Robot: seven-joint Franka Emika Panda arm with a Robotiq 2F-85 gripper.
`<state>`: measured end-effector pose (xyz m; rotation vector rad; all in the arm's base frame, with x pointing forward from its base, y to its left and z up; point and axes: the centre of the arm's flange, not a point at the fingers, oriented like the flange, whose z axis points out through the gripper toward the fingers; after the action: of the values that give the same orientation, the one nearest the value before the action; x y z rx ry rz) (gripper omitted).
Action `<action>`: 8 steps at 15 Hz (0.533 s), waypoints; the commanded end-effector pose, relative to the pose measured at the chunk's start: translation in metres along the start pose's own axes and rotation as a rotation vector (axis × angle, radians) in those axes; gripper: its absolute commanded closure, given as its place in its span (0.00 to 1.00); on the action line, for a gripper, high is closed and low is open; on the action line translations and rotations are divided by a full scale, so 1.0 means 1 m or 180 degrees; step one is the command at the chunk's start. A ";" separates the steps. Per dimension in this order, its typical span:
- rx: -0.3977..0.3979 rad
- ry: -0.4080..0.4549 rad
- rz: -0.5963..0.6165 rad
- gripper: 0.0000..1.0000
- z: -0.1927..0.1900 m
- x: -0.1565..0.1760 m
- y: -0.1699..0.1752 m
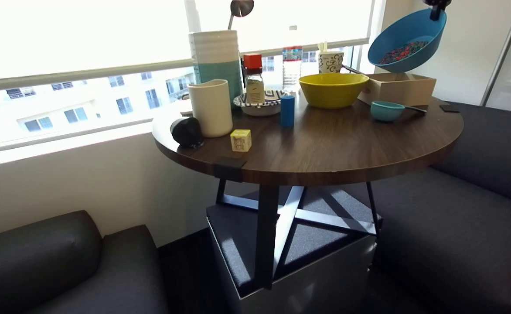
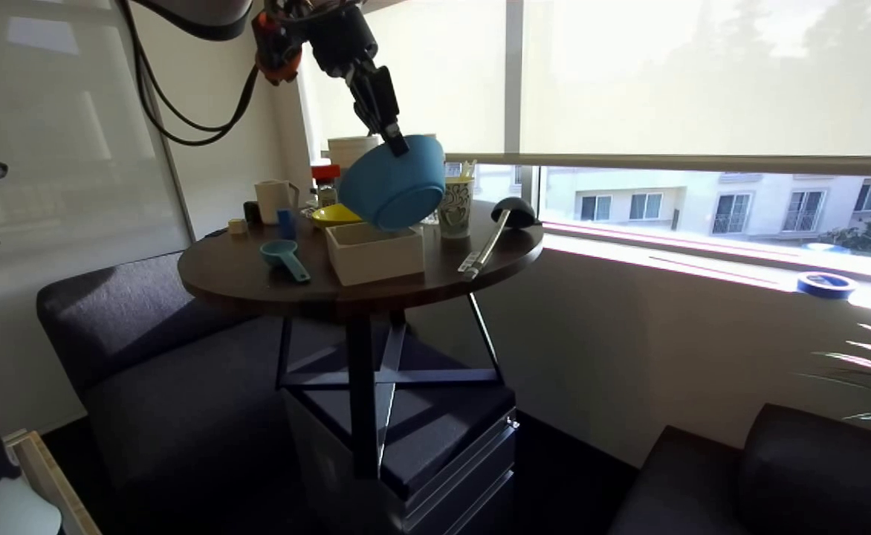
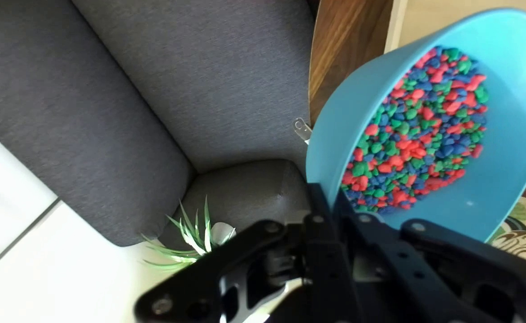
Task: Pour the cereal out of the blue bowl and into the wooden box
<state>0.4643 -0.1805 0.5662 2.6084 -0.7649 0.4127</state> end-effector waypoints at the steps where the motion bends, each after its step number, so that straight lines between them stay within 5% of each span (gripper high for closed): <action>1: -0.0209 0.0198 -0.0034 0.99 -0.017 -0.004 -0.006; 8: -0.0461 0.0338 -0.0197 0.99 -0.019 -0.007 -0.020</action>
<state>0.4711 -0.1633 0.5687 2.5060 -0.6736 0.4326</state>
